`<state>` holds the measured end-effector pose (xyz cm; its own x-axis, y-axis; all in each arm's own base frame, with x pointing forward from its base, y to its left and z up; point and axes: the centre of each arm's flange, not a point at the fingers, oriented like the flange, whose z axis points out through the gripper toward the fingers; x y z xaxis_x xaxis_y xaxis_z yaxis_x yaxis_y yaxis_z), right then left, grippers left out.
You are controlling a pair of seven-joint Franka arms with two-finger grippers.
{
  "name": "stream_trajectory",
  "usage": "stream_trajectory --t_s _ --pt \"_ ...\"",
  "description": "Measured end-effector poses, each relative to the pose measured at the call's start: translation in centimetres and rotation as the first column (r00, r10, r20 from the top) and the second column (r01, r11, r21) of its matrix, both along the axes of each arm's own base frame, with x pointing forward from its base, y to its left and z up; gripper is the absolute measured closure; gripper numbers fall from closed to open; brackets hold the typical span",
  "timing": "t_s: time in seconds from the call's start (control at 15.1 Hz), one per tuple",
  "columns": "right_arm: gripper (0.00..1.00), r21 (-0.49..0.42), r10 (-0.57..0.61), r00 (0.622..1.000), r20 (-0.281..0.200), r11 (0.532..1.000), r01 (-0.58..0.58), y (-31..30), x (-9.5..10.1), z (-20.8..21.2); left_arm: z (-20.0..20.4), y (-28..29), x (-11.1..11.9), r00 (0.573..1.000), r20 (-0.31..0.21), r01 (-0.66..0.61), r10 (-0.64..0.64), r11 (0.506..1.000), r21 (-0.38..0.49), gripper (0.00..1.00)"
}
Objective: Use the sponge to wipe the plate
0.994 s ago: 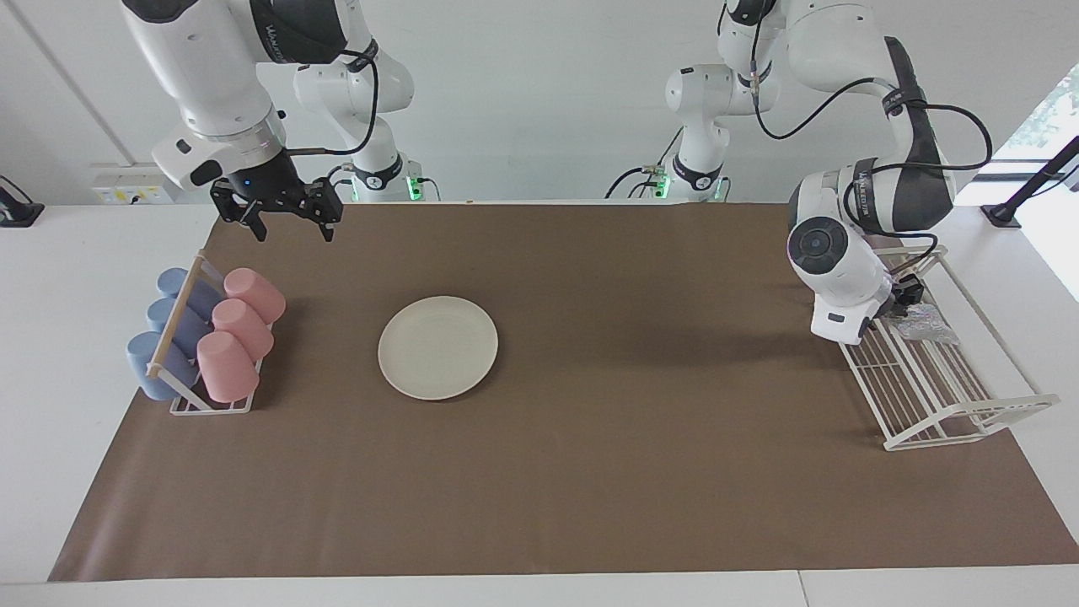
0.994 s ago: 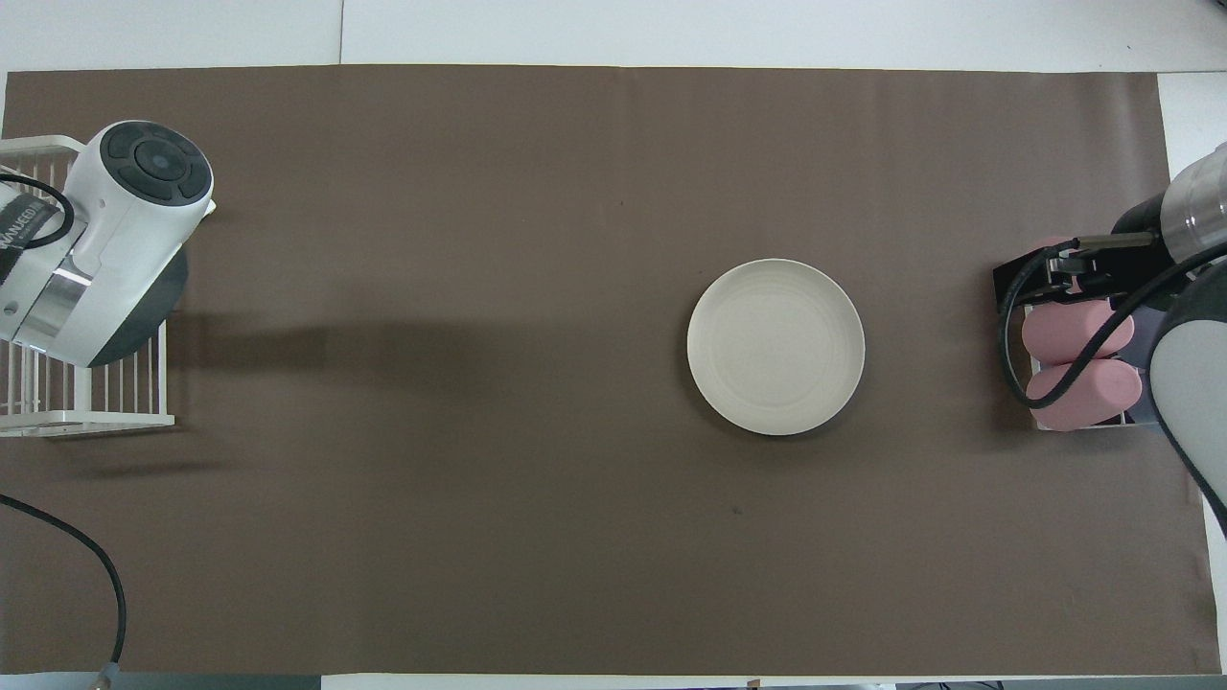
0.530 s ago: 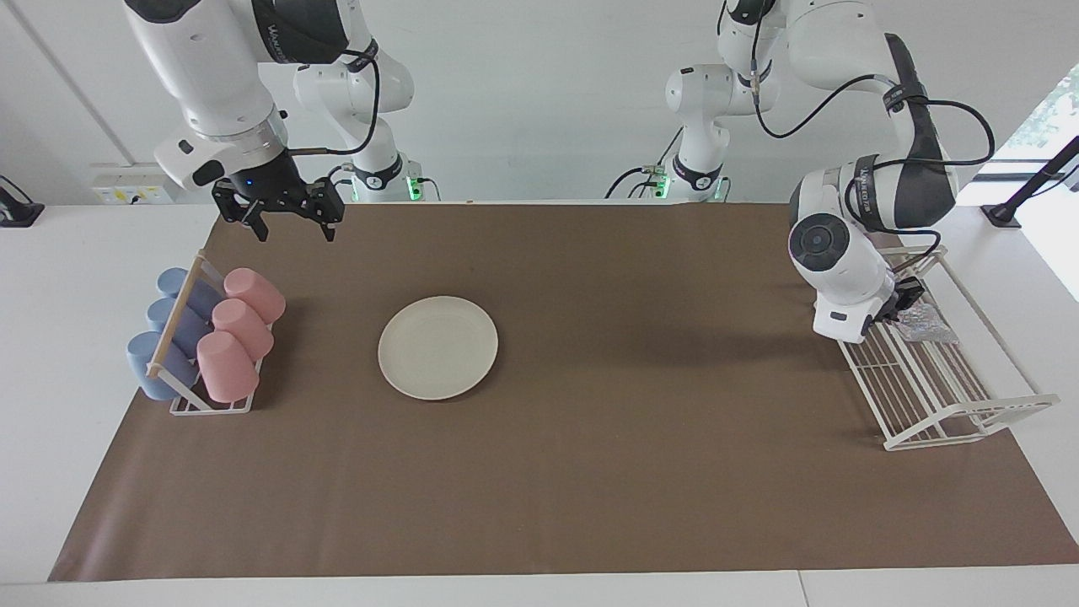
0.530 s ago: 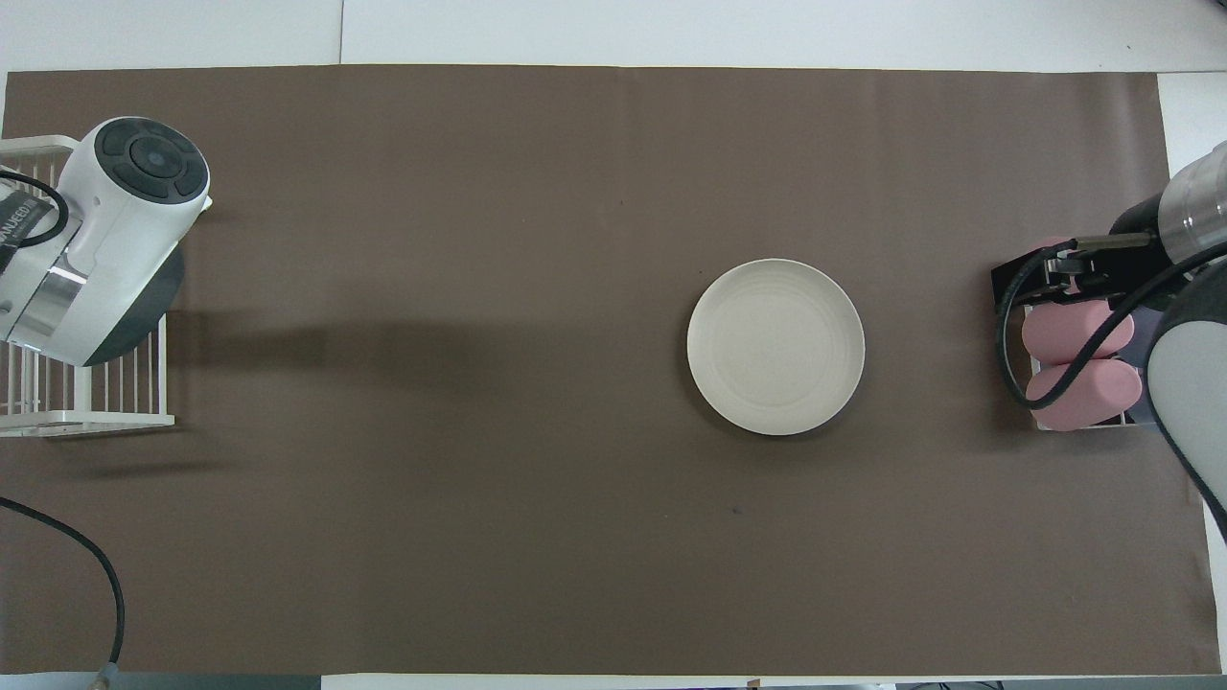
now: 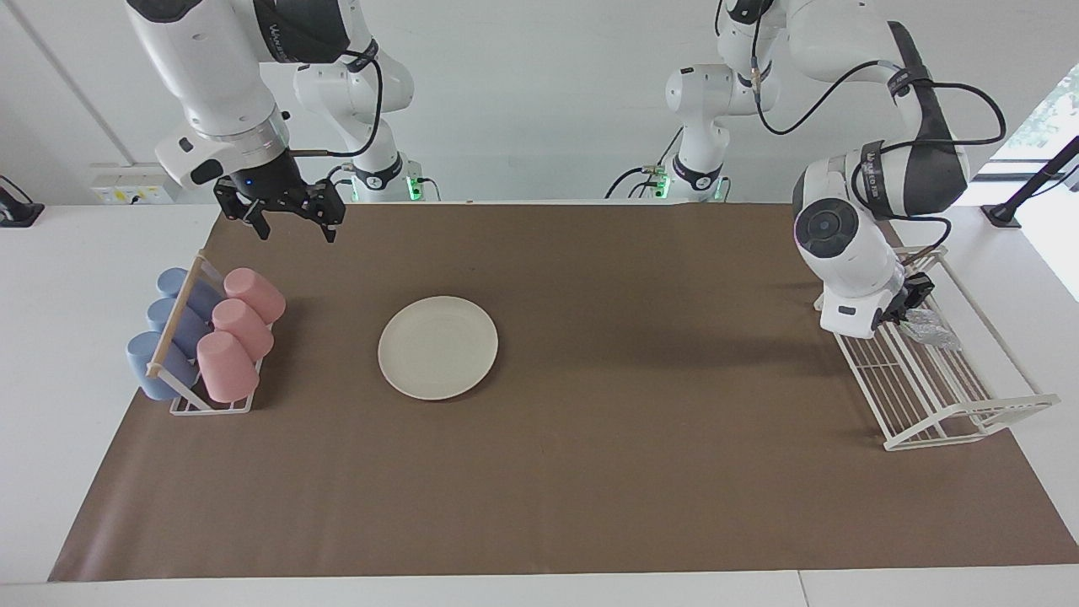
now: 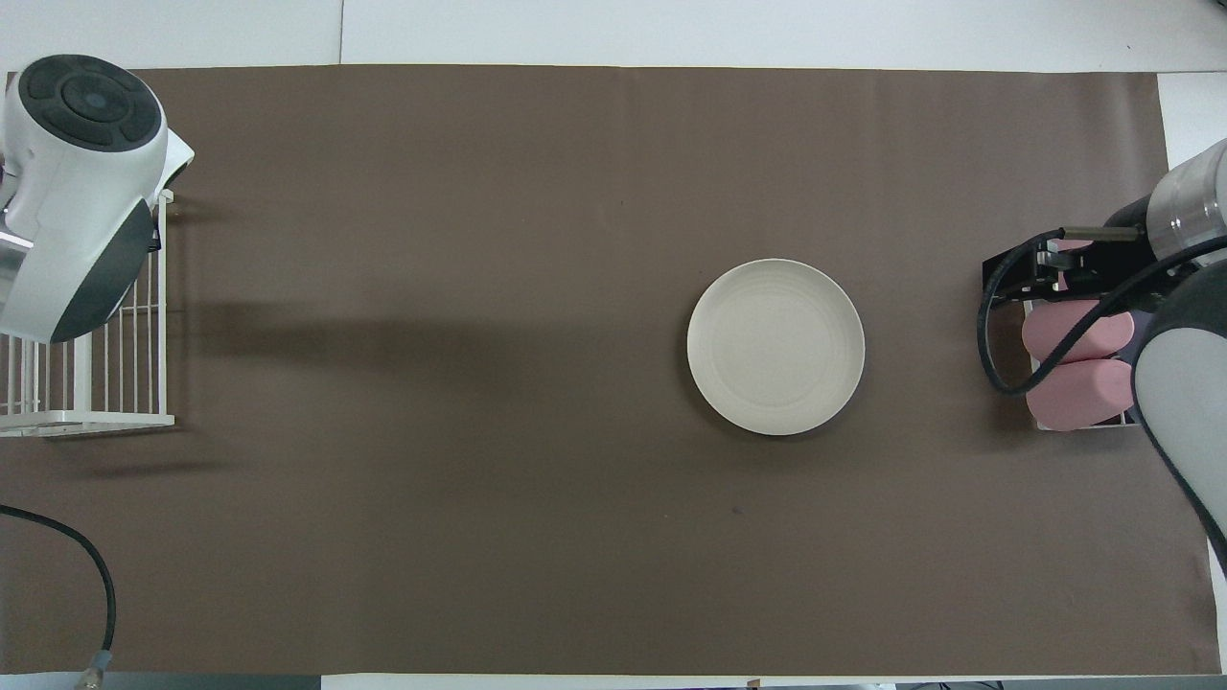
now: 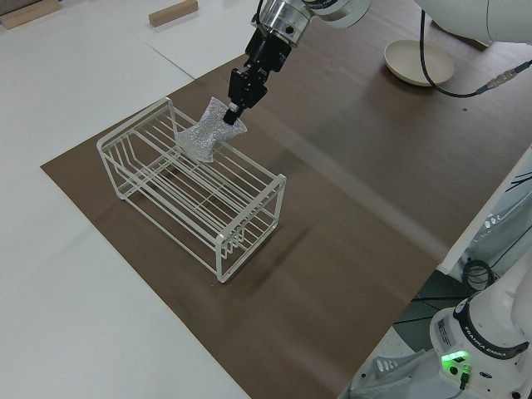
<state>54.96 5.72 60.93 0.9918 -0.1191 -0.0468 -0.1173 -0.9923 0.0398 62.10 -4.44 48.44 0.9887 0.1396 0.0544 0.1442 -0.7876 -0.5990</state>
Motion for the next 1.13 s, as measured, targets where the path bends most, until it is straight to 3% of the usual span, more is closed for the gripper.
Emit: stream_trajectory --t_s 0.33,0.53,0.66,0.8,1.13 --pt "0.00 -0.009 -0.131 0.991 0.012 0.991 0.131 4.3 -0.7 0.2 4.7 -4.2 -0.2 0.998 -0.019 -0.070 0.068 0.968 -0.239 0.96" --pt "0.00 -0.012 -0.236 0.972 0.024 0.972 0.236 7.2 -1.5 0.5 6.1 -6.1 -0.5 0.994 -0.051 -0.108 0.095 0.896 -0.430 0.96" --pt "0.00 -0.001 -0.309 0.951 0.022 0.951 0.309 8.6 -1.9 0.6 7.0 -6.9 -0.6 0.988 -0.089 -0.152 0.124 0.792 -0.591 0.96" --pt "0.00 0.028 -0.388 0.922 0.001 0.921 0.388 9.3 -2.1 0.6 8.2 -6.4 -0.4 0.979 -0.129 -0.200 0.156 0.655 -0.729 0.96" --pt "0.00 0.079 -0.550 0.835 0.017 0.833 0.547 12.4 -2.4 1.0 9.8 -7.4 -0.6 0.965 -0.203 -0.252 0.165 0.373 -0.893 0.96"
